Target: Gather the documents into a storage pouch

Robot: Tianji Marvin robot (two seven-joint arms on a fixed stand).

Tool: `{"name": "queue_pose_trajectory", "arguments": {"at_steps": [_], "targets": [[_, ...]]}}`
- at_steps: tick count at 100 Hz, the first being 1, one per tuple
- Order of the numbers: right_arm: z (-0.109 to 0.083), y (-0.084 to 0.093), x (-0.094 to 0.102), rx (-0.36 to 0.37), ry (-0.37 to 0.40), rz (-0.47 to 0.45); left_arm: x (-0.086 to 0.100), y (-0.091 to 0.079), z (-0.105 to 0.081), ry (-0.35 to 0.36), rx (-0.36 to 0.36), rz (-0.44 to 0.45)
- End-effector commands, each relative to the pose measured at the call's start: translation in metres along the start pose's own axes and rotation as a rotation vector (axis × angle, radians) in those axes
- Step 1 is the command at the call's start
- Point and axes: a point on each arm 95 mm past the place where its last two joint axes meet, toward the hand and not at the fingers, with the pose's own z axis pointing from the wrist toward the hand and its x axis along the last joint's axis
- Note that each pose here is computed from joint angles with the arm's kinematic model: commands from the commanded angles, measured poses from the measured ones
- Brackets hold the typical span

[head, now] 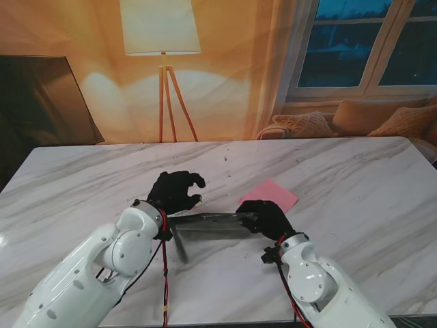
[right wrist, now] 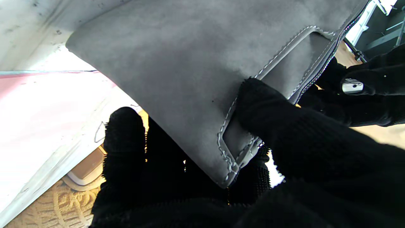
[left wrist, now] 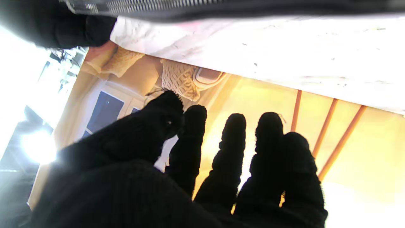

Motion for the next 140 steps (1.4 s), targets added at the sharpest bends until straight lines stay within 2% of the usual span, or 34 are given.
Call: {"name": "queue_pose_trajectory", "arguments": {"at_steps": [1, 11, 23, 62, 76, 94, 111, 119, 140], "targets": [[0.0, -0.004, 0.001, 0.011, -0.005, 0.0, -0.003, -0.013, -0.004, -0.004, 0.02, 0.019], [0.0, -0.005, 0.002, 0.007, -0.006, -0.002, -0.01, -0.024, -0.012, -0.021, 0.047, 0.048], [0.001, -0.005, 0.002, 0.0, -0.009, -0.003, -0.022, -0.03, -0.025, -0.058, 0.044, 0.075], [0.0, -0.004, 0.005, -0.02, -0.012, 0.006, -0.055, -0.019, -0.063, -0.196, -0.018, 0.057], [0.0, -0.004, 0.005, -0.021, -0.012, 0.009, -0.064, -0.014, -0.074, -0.237, -0.071, 0.074], [0.001, -0.004, 0.006, -0.021, -0.011, 0.008, -0.075, -0.007, -0.083, -0.254, -0.131, 0.067], [0.001, -0.004, 0.006, -0.023, -0.012, 0.013, -0.09, 0.002, -0.09, -0.249, -0.27, 0.09], [0.001, -0.004, 0.006, -0.024, -0.012, 0.013, -0.096, 0.007, -0.09, -0.25, -0.303, 0.056], [0.001, -0.004, 0.007, -0.015, -0.014, 0.015, -0.112, 0.022, -0.08, -0.241, -0.334, -0.038]]}}
